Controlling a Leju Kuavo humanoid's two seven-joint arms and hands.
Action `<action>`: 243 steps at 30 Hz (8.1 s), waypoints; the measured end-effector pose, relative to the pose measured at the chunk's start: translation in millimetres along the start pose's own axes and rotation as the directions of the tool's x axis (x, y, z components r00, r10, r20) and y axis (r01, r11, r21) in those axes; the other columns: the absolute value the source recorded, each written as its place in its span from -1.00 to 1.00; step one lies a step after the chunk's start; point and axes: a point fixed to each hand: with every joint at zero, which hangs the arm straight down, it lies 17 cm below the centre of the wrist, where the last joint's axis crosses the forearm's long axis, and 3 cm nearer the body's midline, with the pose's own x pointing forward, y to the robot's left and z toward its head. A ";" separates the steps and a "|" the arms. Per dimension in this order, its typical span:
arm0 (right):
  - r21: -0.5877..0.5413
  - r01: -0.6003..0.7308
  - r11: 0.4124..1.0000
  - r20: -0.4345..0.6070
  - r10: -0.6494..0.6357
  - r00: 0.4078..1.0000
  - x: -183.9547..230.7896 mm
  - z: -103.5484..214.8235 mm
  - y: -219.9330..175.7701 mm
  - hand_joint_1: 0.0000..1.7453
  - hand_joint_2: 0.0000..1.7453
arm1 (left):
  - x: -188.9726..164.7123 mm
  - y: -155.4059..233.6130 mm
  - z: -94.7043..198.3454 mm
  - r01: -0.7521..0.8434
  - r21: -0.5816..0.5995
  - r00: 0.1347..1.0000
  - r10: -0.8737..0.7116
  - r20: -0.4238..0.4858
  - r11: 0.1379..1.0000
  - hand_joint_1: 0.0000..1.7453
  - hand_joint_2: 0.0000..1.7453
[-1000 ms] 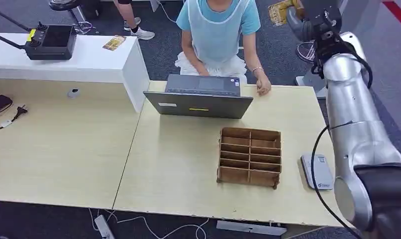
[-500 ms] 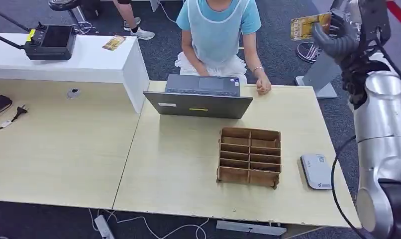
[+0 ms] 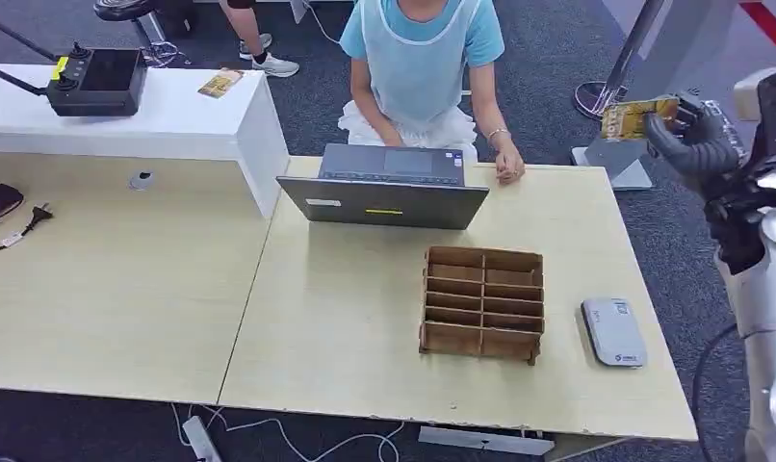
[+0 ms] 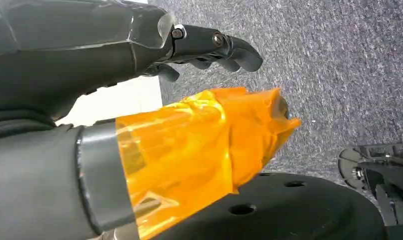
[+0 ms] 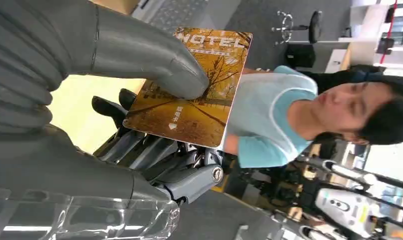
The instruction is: Pass the card to the sensor for recognition and then transmit it.
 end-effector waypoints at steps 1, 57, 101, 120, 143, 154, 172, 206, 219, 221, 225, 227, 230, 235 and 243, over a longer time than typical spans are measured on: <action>-0.002 0.008 1.000 -0.011 -0.008 1.000 -6.8 5.7 -0.8 1.00 1.00 | 0.0 0.1 0.0 0.000 0.000 1.000 0.000 0.000 1.000 -1.00 -1.00; 0.027 0.008 1.000 -0.401 0.004 0.916 -182.4 181.6 3.5 1.00 1.00 | -6.6 11.6 -3.3 -0.002 0.026 1.000 0.003 -0.016 1.000 -1.00 -1.00; 0.188 -0.044 0.981 -0.567 0.145 0.811 -238.1 252.1 58.9 1.00 1.00 | -5.8 9.9 -2.9 0.014 0.022 1.000 -0.014 -0.012 1.000 -1.00 -1.00; 0.102 -0.069 0.992 -0.580 0.116 0.806 -246.1 239.2 60.2 1.00 1.00 | -5.2 7.7 -2.2 0.015 0.019 1.000 -0.015 -0.012 1.000 -1.00 -1.00; 0.041 -0.200 0.979 -0.620 0.182 0.763 -260.3 235.2 49.5 1.00 1.00 | -6.5 8.4 -2.3 0.017 0.022 1.000 -0.017 -0.020 1.000 -1.00 -1.00; 0.048 -0.244 0.969 -0.626 0.219 0.748 -262.4 231.0 50.6 1.00 1.00 | -6.8 8.4 -2.2 0.016 0.022 1.000 -0.015 -0.022 1.000 -1.00 -1.00; -0.001 -0.173 0.985 -0.555 0.143 0.819 -239.5 214.0 48.8 1.00 1.00 | -7.1 8.3 -2.2 0.013 0.022 1.000 -0.012 -0.024 1.000 -1.00 -1.00; -0.064 -0.311 0.948 -0.221 0.290 0.931 -94.3 90.3 5.3 1.00 1.00 | -6.2 7.7 -2.1 0.009 0.019 1.000 -0.009 -0.021 1.000 -1.00 -1.00; -0.097 -0.649 0.755 -0.033 0.649 0.760 20.1 -1.0 11.3 1.00 1.00 | -3.4 3.2 -1.0 0.012 0.005 1.000 -0.012 -0.011 1.000 -1.00 -1.00; -0.113 -0.686 0.719 -0.011 0.690 0.724 38.2 -13.8 13.4 1.00 1.00 | -3.4 3.0 -1.0 0.013 0.004 1.000 -0.013 -0.010 1.000 -1.00 -1.00; -0.156 -0.779 0.607 0.018 0.790 0.612 74.1 -38.4 16.0 1.00 1.00 | -3.0 2.1 -0.9 0.018 -0.001 1.000 -0.018 -0.008 1.000 -1.00 -1.00; -0.168 -0.814 0.555 0.026 0.828 0.559 88.6 -49.4 18.0 1.00 1.00 | -2.6 1.3 -0.7 0.023 -0.005 1.000 -0.023 -0.006 1.000 -1.00 -1.00; -0.195 -0.879 0.436 0.010 0.897 0.442 107.9 -66.0 16.4 1.00 1.00 | -2.4 1.2 -0.7 0.027 -0.005 1.000 -0.027 -0.005 1.000 -1.00 -1.00; -0.202 -0.928 0.314 -0.007 0.947 0.321 130.5 -91.7 19.8 1.00 1.00 | -1.0 0.8 -0.6 0.036 -0.007 0.999 -0.036 -0.001 0.999 -1.00 -1.00; -0.164 -0.955 0.248 -0.033 0.966 0.257 140.0 -123.4 35.4 1.00 1.00 | 1.5 0.1 -0.4 0.066 -0.010 0.998 -0.066 0.011 0.998 -1.00 -1.00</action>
